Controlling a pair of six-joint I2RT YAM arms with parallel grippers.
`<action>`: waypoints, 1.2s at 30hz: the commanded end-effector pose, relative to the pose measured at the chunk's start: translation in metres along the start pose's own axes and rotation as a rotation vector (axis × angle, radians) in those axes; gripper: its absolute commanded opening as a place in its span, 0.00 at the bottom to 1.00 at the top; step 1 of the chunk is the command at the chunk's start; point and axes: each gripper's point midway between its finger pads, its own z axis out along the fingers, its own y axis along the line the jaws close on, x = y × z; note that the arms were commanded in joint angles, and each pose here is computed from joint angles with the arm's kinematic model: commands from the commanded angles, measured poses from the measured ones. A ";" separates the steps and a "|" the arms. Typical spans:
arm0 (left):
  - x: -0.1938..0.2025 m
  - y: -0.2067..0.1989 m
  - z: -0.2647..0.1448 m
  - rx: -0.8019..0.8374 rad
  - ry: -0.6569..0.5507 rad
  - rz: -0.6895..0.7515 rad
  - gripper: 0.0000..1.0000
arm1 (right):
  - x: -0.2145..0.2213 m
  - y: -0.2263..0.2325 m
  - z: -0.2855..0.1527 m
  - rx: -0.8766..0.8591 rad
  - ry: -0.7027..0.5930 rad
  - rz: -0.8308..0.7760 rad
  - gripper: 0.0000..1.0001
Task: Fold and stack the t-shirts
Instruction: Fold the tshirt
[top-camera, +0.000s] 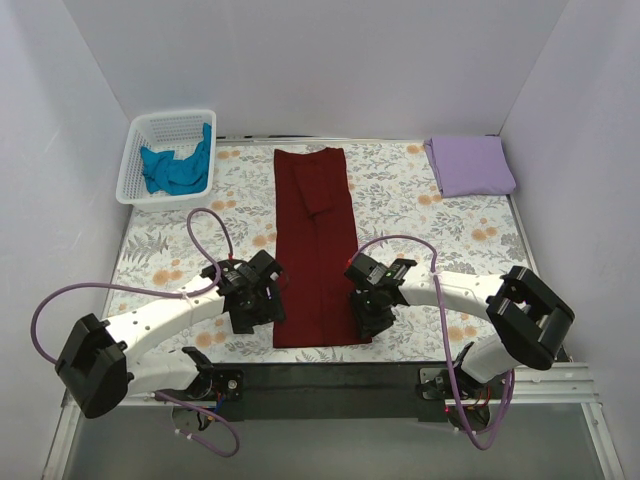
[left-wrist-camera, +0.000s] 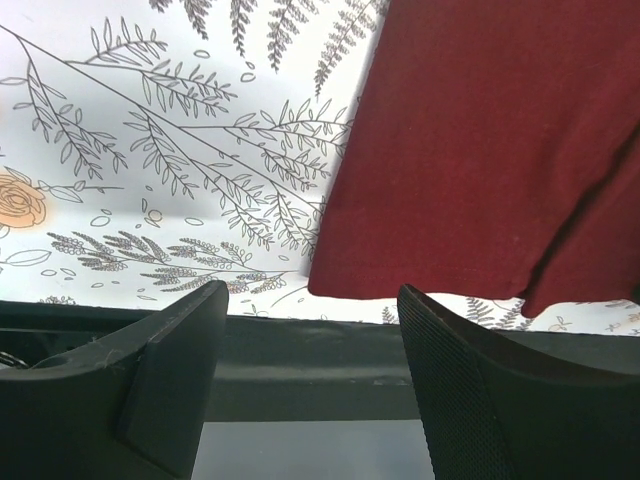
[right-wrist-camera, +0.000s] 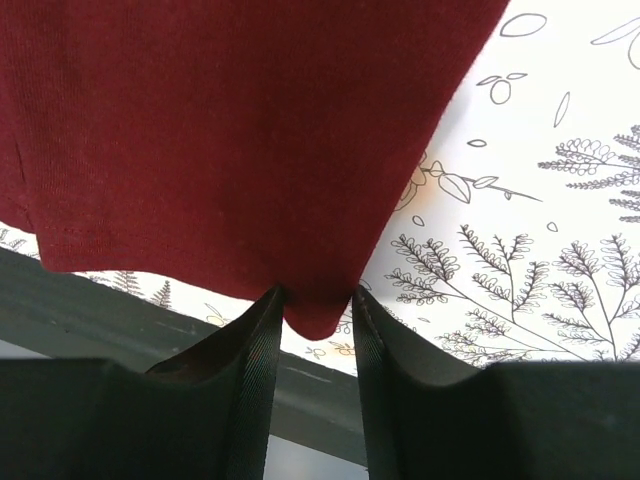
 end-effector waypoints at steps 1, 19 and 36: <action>0.005 -0.003 0.001 0.001 0.021 -0.006 0.67 | 0.007 -0.009 0.004 0.077 0.025 0.016 0.40; 0.025 -0.011 0.013 -0.016 0.111 0.044 0.61 | 0.012 -0.011 0.012 0.099 0.072 -0.018 0.01; 0.043 -0.010 0.032 -0.071 0.213 0.072 0.41 | 0.012 -0.008 0.016 0.071 0.074 -0.040 0.01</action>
